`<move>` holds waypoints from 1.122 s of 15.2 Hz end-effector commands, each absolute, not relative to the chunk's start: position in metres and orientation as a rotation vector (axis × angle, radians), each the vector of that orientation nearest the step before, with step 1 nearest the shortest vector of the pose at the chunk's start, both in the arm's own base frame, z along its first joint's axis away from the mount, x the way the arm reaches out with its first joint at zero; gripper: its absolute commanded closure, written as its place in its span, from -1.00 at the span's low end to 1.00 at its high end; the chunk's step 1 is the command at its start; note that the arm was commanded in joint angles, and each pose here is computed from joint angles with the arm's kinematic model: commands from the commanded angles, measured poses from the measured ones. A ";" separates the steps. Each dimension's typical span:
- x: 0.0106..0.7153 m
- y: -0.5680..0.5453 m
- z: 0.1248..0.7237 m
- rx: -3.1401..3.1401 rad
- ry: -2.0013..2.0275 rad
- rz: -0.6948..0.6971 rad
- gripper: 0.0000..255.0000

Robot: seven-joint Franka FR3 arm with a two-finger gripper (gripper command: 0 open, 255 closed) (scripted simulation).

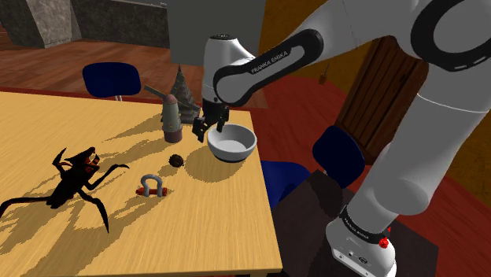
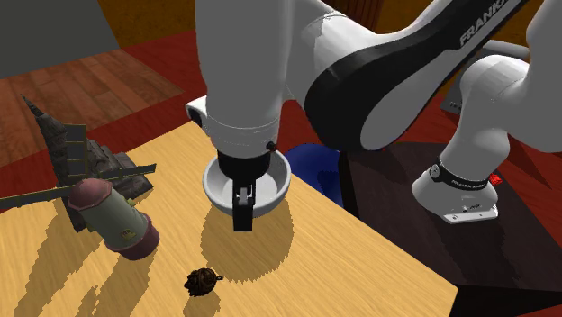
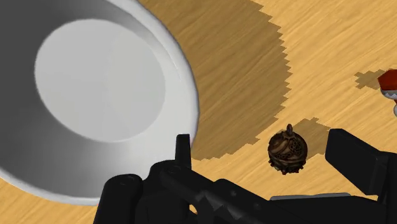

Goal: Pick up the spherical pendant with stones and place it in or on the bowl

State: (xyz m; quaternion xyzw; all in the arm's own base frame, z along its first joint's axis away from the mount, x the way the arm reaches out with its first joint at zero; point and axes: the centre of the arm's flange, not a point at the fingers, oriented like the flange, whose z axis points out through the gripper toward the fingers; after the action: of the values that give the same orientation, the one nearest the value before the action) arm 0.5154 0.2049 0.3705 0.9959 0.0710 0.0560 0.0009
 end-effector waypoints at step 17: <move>0.611 0.305 0.246 3.139 0.231 0.200 -1.00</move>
State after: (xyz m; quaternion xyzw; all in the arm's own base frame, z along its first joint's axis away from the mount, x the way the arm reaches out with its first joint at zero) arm 0.6106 0.3047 0.2514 0.9953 0.0732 0.0632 -0.0061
